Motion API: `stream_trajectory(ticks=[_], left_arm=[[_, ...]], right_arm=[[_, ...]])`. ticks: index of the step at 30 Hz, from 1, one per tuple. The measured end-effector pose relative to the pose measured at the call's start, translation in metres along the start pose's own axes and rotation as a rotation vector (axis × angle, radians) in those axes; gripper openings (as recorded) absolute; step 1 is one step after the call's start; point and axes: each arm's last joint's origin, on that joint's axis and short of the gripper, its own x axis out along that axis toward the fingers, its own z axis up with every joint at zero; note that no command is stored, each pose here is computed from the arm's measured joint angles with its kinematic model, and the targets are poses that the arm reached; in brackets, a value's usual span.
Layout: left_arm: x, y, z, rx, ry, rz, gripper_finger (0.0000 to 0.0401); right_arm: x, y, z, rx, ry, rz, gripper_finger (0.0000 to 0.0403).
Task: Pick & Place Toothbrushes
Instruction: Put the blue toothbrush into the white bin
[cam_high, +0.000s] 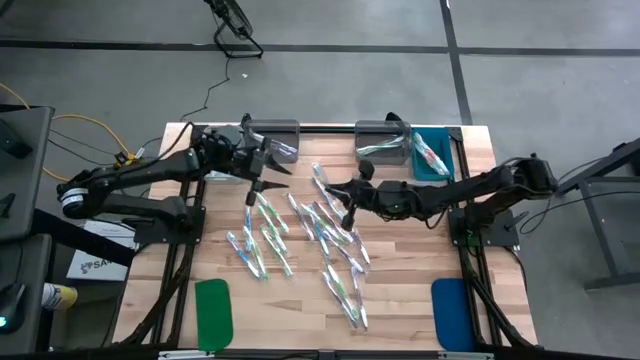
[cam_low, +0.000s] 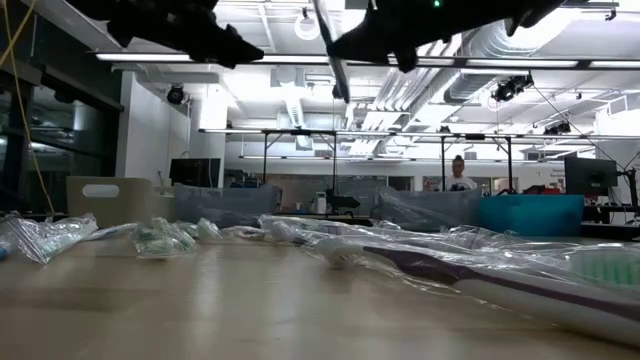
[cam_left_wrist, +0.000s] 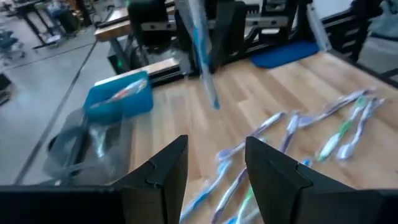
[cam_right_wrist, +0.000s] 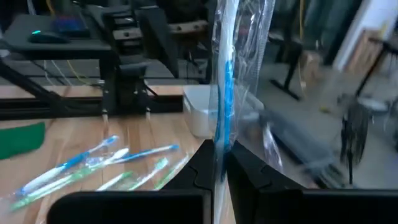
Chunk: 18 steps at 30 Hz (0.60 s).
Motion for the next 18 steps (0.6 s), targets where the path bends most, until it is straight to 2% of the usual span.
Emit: stream_trajectory(ticks=[3, 10, 18], left_arm=[[0.010, -0.003, 0.003, 0.009, -0.037, -0.022, 0.0154], [0.030, -0.006, 0.012, 0.011, -0.159, -0.037, 0.0154], [0.041, -0.003, 0.009, -0.034, -0.175, -0.038, 0.0154]], right_arm=[[0.007, 0.005, -0.003, -0.019, -0.059, 0.041, 0.0012], [0.027, 0.013, -0.021, -0.059, -0.131, 0.029, 0.0012], [0.041, 0.013, -0.032, -0.074, -0.174, 0.025, 0.0012]])
